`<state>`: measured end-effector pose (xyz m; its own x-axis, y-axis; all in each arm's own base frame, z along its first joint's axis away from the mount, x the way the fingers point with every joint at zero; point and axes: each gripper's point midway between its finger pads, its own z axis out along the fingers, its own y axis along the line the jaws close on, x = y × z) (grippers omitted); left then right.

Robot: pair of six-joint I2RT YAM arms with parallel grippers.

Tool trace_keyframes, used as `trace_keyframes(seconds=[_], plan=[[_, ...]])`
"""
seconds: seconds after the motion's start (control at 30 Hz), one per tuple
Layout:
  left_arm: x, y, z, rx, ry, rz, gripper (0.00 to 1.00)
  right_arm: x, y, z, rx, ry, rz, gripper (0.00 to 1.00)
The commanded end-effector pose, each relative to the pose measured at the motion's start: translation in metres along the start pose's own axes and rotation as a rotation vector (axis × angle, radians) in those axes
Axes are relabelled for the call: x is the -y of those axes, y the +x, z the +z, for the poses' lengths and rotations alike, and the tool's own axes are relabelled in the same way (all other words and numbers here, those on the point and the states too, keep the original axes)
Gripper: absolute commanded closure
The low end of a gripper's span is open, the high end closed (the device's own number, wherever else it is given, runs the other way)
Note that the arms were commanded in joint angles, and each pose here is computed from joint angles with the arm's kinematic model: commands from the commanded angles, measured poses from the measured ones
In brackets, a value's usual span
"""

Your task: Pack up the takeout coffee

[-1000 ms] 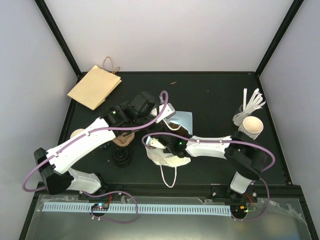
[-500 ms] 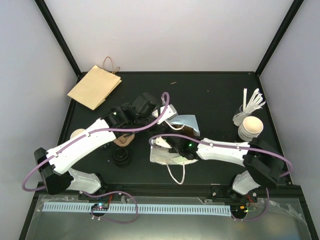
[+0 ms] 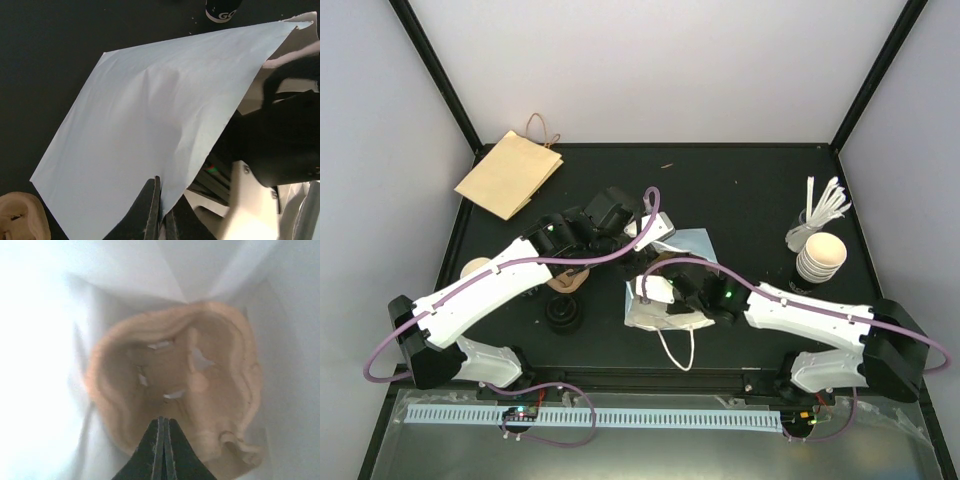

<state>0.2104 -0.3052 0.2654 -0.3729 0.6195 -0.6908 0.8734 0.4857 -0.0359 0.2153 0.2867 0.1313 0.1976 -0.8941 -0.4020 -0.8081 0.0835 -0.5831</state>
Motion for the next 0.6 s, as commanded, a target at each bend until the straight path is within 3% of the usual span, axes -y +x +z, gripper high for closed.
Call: trace_keyframes(seconds=[0.0,0.23,0.57], plan=[[0.006,0.011,-0.003,-0.035,0.021,-0.01,0.99,-0.032,-0.014,-0.013,0.113,-0.153,-0.02,0.99],[0.012,0.004,-0.008,-0.012,0.055,-0.033,0.98,-0.048,-0.02,-0.002,0.129,-0.217,-0.056,0.99],[0.027,-0.001,-0.02,0.029,0.129,-0.075,0.99,-0.051,-0.008,0.039,-0.004,-0.21,-0.13,0.99]])
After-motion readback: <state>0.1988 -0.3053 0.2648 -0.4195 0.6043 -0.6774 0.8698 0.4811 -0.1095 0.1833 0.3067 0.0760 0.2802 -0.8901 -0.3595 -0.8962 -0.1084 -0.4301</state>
